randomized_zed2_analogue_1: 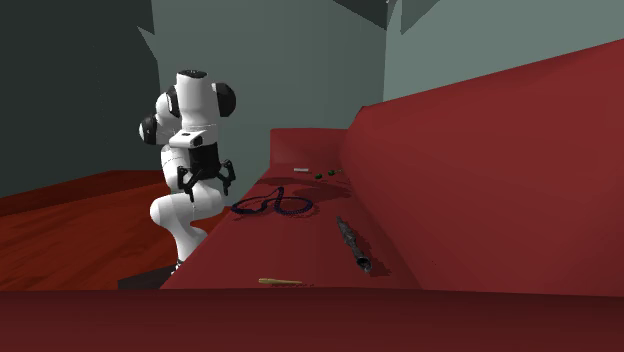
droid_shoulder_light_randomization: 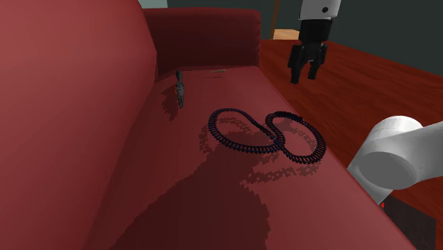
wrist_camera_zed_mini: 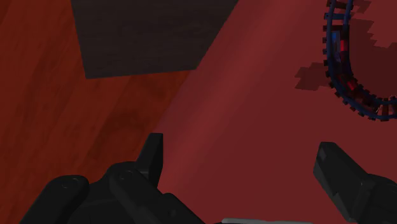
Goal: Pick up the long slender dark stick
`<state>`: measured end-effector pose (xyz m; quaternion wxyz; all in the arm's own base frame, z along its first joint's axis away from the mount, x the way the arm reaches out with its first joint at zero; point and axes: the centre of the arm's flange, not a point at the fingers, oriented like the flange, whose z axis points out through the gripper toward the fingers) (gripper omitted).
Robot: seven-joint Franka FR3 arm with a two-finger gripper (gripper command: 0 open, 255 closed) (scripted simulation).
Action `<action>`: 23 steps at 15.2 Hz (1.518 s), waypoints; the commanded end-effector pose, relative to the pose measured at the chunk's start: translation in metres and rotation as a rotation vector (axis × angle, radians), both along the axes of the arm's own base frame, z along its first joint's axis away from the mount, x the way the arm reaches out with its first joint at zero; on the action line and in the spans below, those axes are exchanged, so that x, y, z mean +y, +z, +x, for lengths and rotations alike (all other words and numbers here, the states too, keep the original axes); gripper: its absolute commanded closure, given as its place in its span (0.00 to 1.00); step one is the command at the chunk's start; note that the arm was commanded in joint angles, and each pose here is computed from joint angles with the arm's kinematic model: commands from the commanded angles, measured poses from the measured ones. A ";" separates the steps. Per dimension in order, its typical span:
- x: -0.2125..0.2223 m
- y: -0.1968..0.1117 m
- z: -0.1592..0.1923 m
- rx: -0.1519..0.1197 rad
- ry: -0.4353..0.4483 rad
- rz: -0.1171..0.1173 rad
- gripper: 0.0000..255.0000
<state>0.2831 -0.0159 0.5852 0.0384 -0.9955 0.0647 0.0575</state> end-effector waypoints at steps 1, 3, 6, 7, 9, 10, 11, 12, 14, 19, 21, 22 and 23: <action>0.000 0.000 0.000 0.000 0.000 0.000 0.00; 0.020 -0.002 0.016 -0.010 -0.027 -0.005 0.00; 0.049 -0.005 0.041 -0.024 -0.066 -0.013 0.00; 0.058 -0.006 0.049 -0.029 -0.080 -0.016 0.00; 0.077 -0.007 0.067 -0.038 -0.106 -0.021 0.00; 0.086 -0.008 0.076 -0.043 -0.120 -0.023 0.00; 0.095 -0.009 0.085 -0.048 -0.133 -0.026 0.00; 0.103 -0.010 0.094 -0.053 -0.146 -0.028 0.00; 0.121 -0.011 0.113 -0.062 -0.173 -0.034 0.00; 0.161 -0.015 0.161 -0.086 -0.239 -0.047 0.00; 0.177 -0.016 0.182 -0.096 -0.266 -0.052 0.00; 0.184 -0.017 0.192 -0.101 -0.279 -0.054 0.00; 0.192 -0.017 0.202 -0.106 -0.292 -0.057 0.00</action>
